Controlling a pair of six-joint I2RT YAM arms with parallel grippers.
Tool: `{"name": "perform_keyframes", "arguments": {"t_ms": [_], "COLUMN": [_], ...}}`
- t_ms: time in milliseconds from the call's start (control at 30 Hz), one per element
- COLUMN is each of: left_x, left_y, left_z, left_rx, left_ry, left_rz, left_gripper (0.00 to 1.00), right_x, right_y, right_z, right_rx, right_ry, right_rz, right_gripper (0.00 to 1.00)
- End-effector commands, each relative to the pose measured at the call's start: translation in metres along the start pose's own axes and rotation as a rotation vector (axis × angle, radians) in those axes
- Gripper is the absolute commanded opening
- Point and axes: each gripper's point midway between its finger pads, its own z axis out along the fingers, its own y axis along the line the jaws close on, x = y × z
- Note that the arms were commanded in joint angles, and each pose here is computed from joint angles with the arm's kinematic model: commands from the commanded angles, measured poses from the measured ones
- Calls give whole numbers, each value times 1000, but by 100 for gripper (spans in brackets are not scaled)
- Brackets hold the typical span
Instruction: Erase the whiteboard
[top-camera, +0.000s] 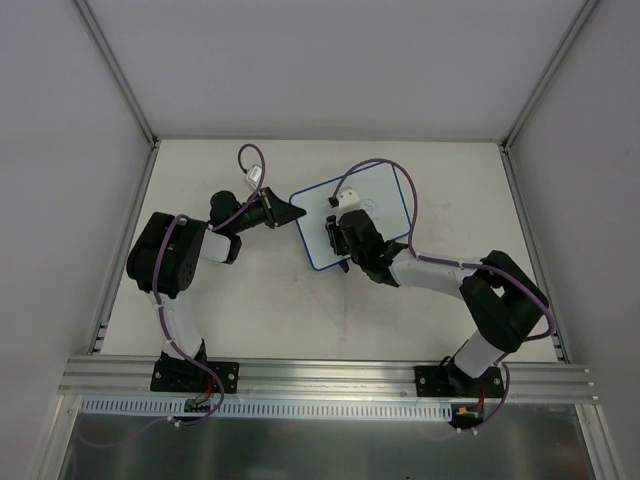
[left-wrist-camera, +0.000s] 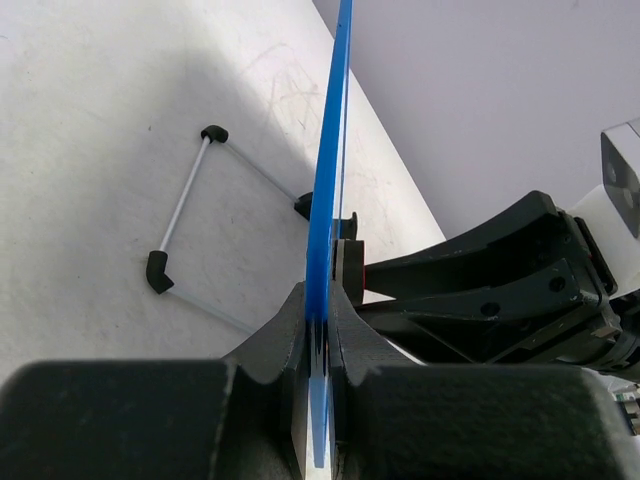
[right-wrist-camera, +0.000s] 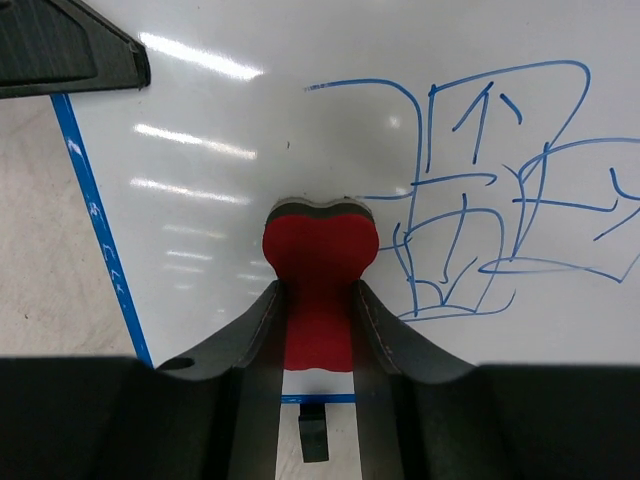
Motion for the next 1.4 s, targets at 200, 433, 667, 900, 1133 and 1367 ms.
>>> {"name": "perform_keyframes", "arguments": {"t_ms": [200, 433, 667, 900, 1133, 1367], "left_x": [-1, -1, -1, -1, 0, -1], "left_y": [-26, -26, -26, -26, -26, -27], "left_z": [1, 1, 0, 1, 1, 1], "left_rx": [112, 113, 112, 114, 116, 117], "left_ry": [16, 19, 20, 20, 20, 17], "left_rz": [107, 108, 107, 106, 108, 109], "left_gripper": [0, 0, 0, 0, 0, 0], "right_x": [-45, -88, -78, -19, 44, 80], "right_y": [6, -7, -28, -33, -45, -54], "right_z": [26, 34, 37, 26, 5, -5], "right_rx": [-1, 1, 1, 1, 37, 57], "right_ry": [71, 32, 62, 103, 157, 195], "right_rz": [-103, -71, -14, 55, 117, 109], "right_gripper": [0, 0, 0, 0, 0, 0]}}
